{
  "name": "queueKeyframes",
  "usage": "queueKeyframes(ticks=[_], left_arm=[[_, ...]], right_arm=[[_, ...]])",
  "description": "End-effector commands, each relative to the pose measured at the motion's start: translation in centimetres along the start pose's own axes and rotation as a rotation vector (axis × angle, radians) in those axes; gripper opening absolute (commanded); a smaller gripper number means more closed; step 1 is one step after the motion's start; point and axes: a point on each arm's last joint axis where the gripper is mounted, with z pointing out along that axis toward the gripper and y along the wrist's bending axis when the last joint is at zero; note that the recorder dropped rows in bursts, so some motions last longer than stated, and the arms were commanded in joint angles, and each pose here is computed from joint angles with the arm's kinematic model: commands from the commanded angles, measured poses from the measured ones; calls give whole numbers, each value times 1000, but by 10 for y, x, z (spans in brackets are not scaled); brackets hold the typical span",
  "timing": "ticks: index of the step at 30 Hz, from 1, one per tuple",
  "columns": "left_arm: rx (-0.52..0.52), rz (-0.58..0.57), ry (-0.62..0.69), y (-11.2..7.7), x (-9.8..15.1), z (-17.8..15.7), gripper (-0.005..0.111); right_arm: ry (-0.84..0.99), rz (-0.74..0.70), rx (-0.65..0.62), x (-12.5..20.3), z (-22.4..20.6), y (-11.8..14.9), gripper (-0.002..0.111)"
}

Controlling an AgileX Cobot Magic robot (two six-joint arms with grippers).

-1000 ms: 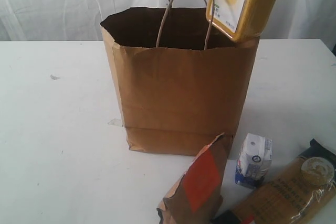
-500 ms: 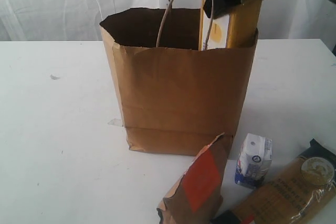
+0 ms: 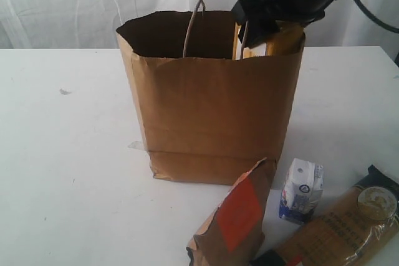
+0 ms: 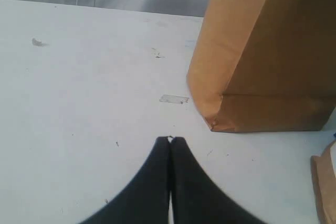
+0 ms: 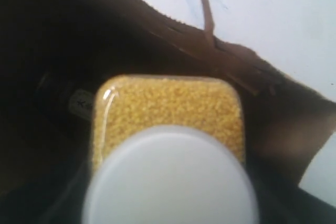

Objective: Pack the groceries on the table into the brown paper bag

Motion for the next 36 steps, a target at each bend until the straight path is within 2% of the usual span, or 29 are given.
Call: queueKeyframes(ticks=[1, 7, 16, 21, 22, 25, 27, 30, 36], left_arm=[[1, -10, 3, 0, 1, 0, 0], [1, -10, 3, 0, 1, 0, 0], [1, -10, 3, 0, 1, 0, 0], [1, -10, 3, 0, 1, 0, 0], [1, -10, 3, 0, 1, 0, 0], [1, -10, 3, 0, 1, 0, 0], [1, -10, 3, 0, 1, 0, 0], [1, -10, 3, 0, 1, 0, 0], [1, -10, 3, 0, 1, 0, 0]], right_arm=[[16, 13, -101, 4, 9, 8, 0], [-86, -80, -159, -6, 7, 27, 0], [-49, -208, -102, -3, 9, 34, 0], [9, -153, 58, 1, 9, 19, 0], [24, -146, 57, 2, 9, 19, 0], [39, -202, -42, 5, 7, 28, 0], [-7, -253, -147, 3, 1, 41, 0], [-89, -302, -235, -1, -10, 51, 0], [-42, -312, -259, 3, -9, 53, 0]])
